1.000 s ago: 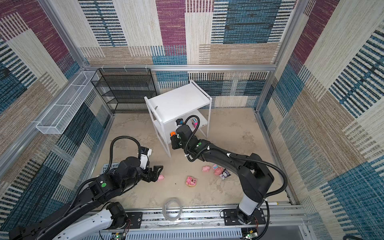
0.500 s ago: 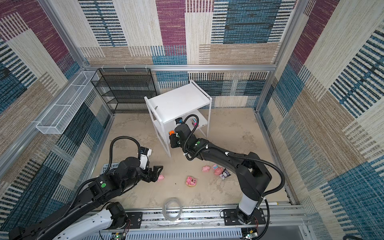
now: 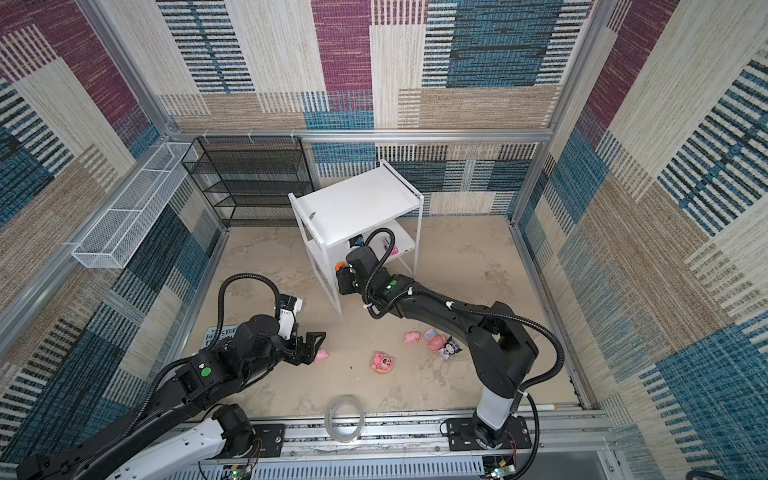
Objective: Place and organize the plastic toys onto the shelf
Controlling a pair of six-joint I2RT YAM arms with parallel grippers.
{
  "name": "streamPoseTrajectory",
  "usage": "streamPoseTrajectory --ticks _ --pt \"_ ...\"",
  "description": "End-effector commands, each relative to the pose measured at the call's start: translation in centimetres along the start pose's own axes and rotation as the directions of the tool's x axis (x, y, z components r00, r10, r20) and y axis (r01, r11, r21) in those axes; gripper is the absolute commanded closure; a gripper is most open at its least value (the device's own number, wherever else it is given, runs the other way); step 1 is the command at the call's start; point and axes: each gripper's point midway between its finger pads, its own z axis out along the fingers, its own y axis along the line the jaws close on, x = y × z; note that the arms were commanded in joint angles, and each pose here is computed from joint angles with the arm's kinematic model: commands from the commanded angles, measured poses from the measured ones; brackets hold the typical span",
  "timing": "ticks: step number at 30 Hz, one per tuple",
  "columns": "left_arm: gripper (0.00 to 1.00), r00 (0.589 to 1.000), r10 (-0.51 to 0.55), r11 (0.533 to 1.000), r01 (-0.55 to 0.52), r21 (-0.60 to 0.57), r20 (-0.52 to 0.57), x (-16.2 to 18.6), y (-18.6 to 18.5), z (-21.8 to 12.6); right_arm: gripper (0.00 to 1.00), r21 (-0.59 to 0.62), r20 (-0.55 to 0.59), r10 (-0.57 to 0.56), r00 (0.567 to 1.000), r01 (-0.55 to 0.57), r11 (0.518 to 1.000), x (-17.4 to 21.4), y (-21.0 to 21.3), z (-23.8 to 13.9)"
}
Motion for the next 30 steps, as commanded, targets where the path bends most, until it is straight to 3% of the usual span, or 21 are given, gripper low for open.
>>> streamPoseTrajectory --ticks 1,18,30 --pt "0.10 1.000 0.013 1.000 -0.014 0.022 0.022 -0.6 -0.5 0.0 0.60 0.003 0.021 0.012 1.000 -0.012 1.000 -0.5 0.1 -0.3" --pt "0.10 1.000 0.003 1.000 -0.003 -0.028 0.001 -0.2 0.4 0.1 0.50 -0.019 0.039 0.019 0.999 -0.018 1.000 -0.1 0.4 -2.8" --pt "0.10 0.966 -0.122 0.990 0.102 -0.096 -0.229 6.4 1.7 1.9 0.31 -0.020 -0.005 -0.017 1.000 0.017 1.000 5.1 -1.7 -9.5"
